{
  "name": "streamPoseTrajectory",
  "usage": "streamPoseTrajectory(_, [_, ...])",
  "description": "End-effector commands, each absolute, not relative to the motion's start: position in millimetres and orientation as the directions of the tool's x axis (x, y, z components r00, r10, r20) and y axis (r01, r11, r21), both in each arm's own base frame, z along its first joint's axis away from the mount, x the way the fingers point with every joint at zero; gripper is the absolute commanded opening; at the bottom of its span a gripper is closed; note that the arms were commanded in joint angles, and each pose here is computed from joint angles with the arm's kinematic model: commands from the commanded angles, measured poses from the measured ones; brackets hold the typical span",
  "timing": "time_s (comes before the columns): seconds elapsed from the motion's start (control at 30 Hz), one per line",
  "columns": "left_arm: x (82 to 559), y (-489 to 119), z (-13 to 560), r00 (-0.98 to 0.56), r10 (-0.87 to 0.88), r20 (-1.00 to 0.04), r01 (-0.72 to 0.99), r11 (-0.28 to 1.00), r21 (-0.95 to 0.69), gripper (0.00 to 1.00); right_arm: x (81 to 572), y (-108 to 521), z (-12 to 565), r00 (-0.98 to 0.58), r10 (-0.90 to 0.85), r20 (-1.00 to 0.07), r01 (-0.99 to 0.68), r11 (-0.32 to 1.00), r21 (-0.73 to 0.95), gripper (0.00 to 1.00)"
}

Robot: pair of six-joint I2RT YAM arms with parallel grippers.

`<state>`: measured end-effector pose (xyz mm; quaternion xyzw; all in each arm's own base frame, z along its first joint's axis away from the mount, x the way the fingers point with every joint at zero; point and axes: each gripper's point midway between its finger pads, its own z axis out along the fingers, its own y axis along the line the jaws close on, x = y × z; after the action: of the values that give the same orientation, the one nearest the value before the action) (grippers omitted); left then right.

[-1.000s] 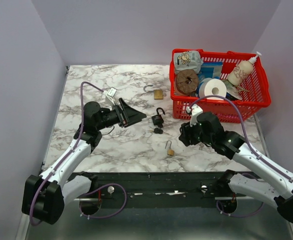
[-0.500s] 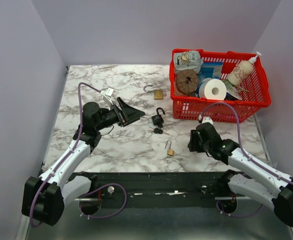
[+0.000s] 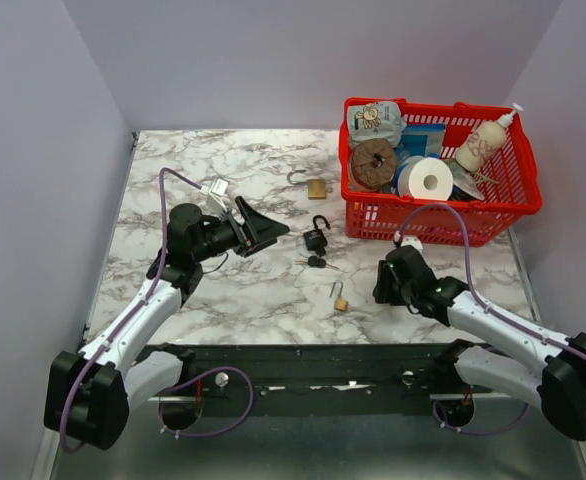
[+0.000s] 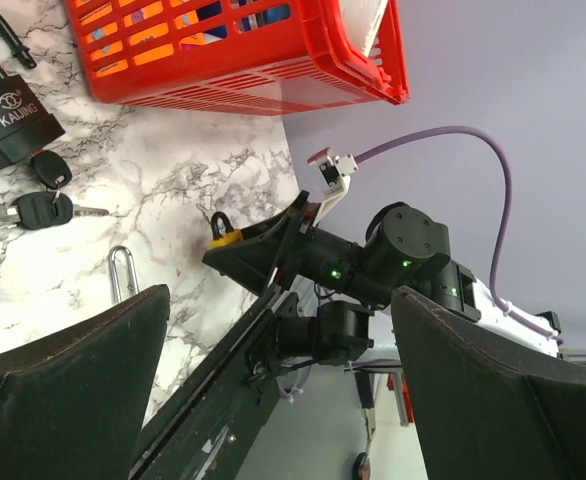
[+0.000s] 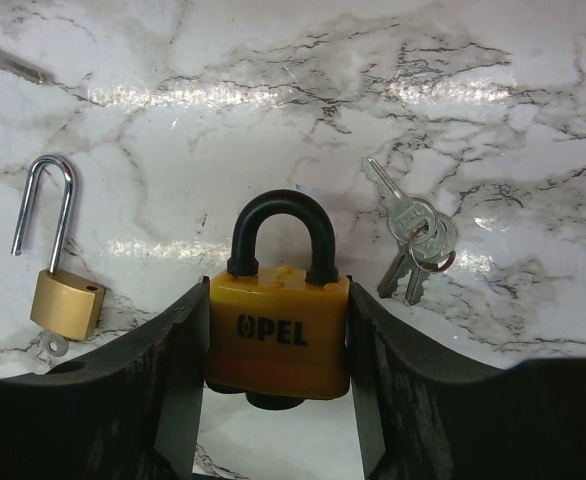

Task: Lock with the key
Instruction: Place the lock at the center of the board.

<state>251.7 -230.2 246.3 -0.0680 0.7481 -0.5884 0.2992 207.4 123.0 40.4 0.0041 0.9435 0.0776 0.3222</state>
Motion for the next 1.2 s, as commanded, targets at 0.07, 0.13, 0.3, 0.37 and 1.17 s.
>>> streamPoseTrajectory(0.07, [259,-227,235,-0.81,-0.473,-0.347,0.208,0.322,-0.924,0.99,223,132,44,-0.775,0.087,-0.626,-0.031,0.984,0.174,0.01])
streamPoseTrajectory(0.13, [259,-227,234,-0.813,-0.474,-0.339,0.201,0.318,-0.927,0.99,223,133,42,-0.783,0.082,-0.617,-0.031,0.985,0.171,0.01])
streamPoseTrajectory(0.3, [263,-225,230,-0.814,-0.479,-0.33,0.188,0.321,-0.928,0.99,229,140,39,-0.793,0.071,-0.605,-0.041,0.985,0.169,0.01])
streamPoseTrajectory(0.37, [264,-224,226,-0.815,-0.477,-0.329,0.182,0.329,-0.927,0.99,234,143,41,-0.788,0.07,-0.611,-0.042,0.985,0.167,0.01])
streamPoseTrajectory(1.17, [264,-207,204,-0.811,-0.459,-0.361,0.142,0.444,-0.884,0.99,238,148,49,-0.773,0.088,-0.628,-0.048,0.979,0.197,0.77])
